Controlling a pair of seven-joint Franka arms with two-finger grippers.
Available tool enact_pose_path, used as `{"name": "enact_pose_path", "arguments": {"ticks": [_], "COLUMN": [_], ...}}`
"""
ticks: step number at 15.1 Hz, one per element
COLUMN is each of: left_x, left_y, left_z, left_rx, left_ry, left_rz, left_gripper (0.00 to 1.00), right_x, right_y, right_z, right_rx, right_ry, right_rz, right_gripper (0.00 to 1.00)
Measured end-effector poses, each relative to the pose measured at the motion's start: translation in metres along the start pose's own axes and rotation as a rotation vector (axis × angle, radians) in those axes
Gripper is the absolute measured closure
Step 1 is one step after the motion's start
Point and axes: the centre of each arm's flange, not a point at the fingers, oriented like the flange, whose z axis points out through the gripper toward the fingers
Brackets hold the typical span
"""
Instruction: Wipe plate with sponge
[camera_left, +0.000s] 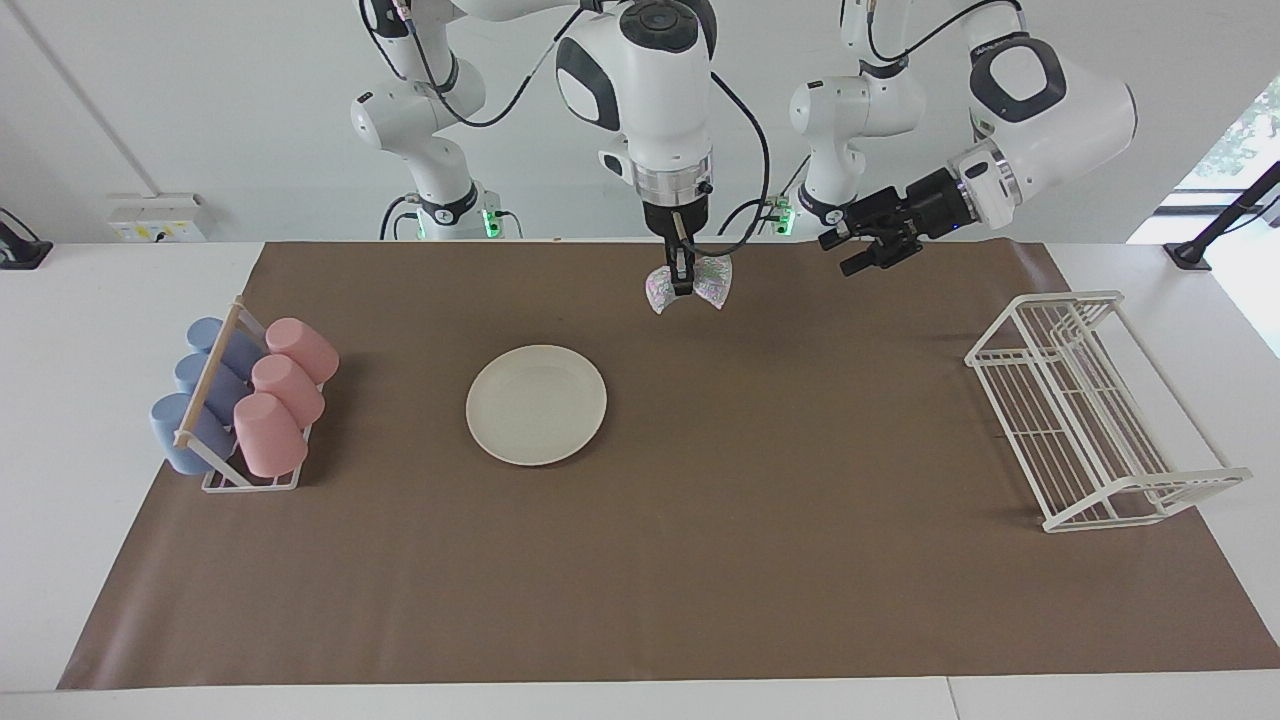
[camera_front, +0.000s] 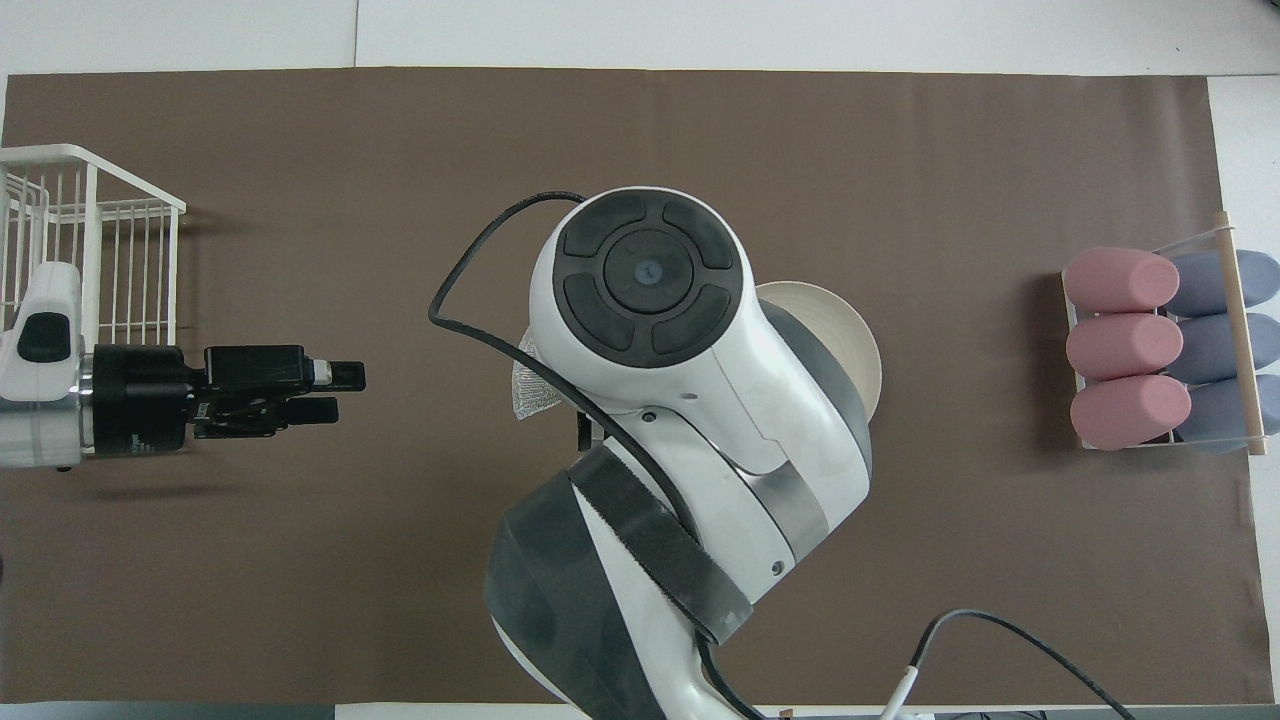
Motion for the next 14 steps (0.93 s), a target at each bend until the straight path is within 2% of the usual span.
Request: {"name": "enact_pose_path", "arguments": {"ticks": [3, 7, 10, 13, 14], "left_x": [0.011, 0.000, -0.007, -0.005, -0.004], "left_y": [-0.010, 0.011, 0.023, 0.028, 0.029], "left_z": [0.039, 0.098, 0.118, 0.118, 0.118], "left_rx": [-0.103, -0.218, -0.226, -0.228, -0.223], "left_ry": [-0.046, -0.124, -0.162, -0.165, -0.166], "left_rz": [-0.006, -0.034, -0.021, -0.011, -0.007], "left_gripper": [0.00, 0.00, 0.00, 0.00, 0.05], "right_x": [0.000, 0.000, 0.000, 0.000, 0.000], "right_y": [0.000, 0.000, 0.000, 0.000, 0.000], "right_z": [0.000, 0.000, 0.000, 0.001, 0.001], "right_rx": [0.001, 0.001, 0.001, 0.001, 0.000], "right_ry": [0.001, 0.002, 0.002, 0.003, 0.003], "right_rz": [0.000, 0.000, 0.000, 0.000, 0.000], "right_gripper": [0.89, 0.89, 0.89, 0.89, 0.89]}}
